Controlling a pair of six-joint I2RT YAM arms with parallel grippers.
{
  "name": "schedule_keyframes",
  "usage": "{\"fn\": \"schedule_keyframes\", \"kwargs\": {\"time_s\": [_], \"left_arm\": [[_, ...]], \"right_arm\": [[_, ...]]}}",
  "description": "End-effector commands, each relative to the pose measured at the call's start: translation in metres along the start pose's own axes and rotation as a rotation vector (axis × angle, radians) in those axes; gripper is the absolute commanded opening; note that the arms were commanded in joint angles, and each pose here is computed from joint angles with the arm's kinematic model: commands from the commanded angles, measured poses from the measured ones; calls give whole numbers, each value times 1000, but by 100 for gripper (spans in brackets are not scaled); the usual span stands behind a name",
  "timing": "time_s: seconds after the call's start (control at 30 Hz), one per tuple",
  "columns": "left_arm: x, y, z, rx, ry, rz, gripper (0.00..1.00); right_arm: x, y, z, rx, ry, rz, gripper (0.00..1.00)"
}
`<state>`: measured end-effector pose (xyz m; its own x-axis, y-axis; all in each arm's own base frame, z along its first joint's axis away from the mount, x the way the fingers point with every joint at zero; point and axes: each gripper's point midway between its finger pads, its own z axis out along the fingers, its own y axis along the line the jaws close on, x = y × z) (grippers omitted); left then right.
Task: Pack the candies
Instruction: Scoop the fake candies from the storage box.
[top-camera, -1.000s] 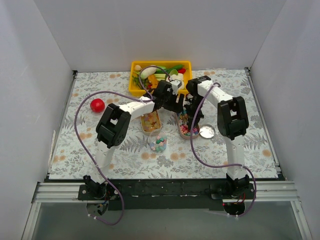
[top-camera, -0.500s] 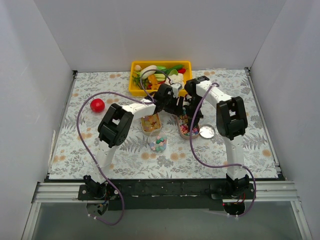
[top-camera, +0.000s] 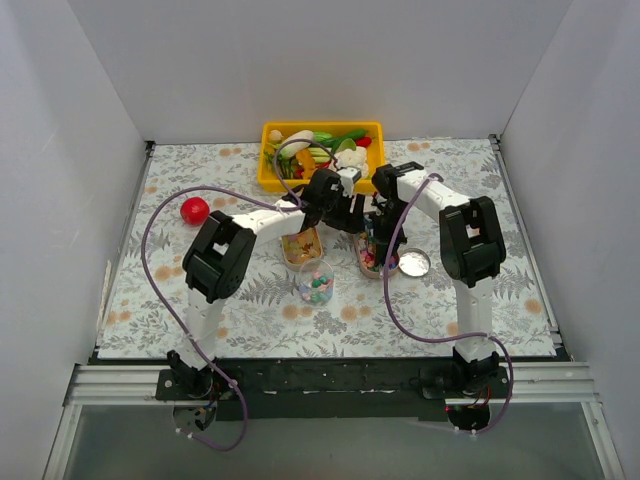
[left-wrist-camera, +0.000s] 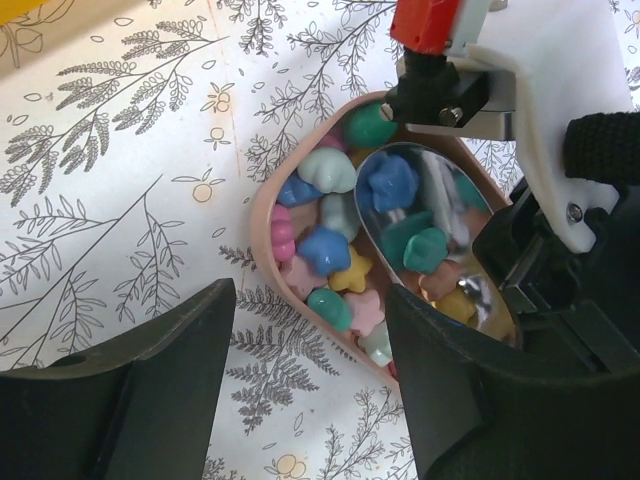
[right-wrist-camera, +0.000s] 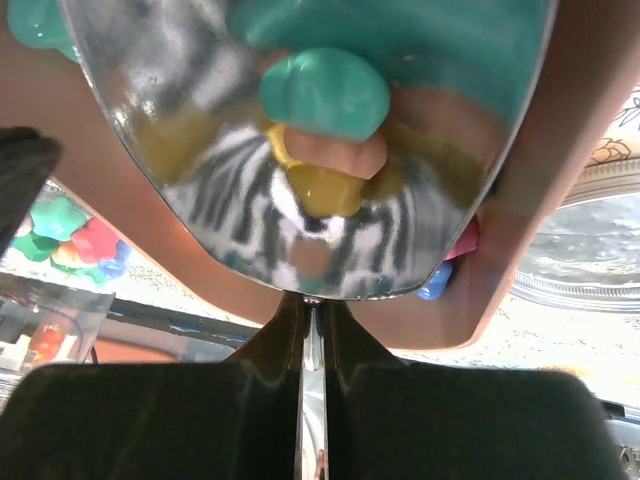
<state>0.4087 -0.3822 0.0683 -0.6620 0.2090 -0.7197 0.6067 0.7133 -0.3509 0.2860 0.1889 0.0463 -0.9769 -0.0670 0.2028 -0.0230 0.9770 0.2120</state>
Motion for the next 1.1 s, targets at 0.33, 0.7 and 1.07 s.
{"fn": "schedule_keyframes", "kwargs": {"time_s": [0.33,0.7,1.07], "left_arm": [[-49,-1,-63,-39,-104,-13,64],[-74,25,-138,-87,-232,-130,73],[-58,61,-184,-252,-265,-218,98]], "right_arm": [[-41,-40,-2,220,-257,-43,1],[12,5,-87,241,-411,-204,1],[108,86,-110,-17,-274,-385,1]]}}
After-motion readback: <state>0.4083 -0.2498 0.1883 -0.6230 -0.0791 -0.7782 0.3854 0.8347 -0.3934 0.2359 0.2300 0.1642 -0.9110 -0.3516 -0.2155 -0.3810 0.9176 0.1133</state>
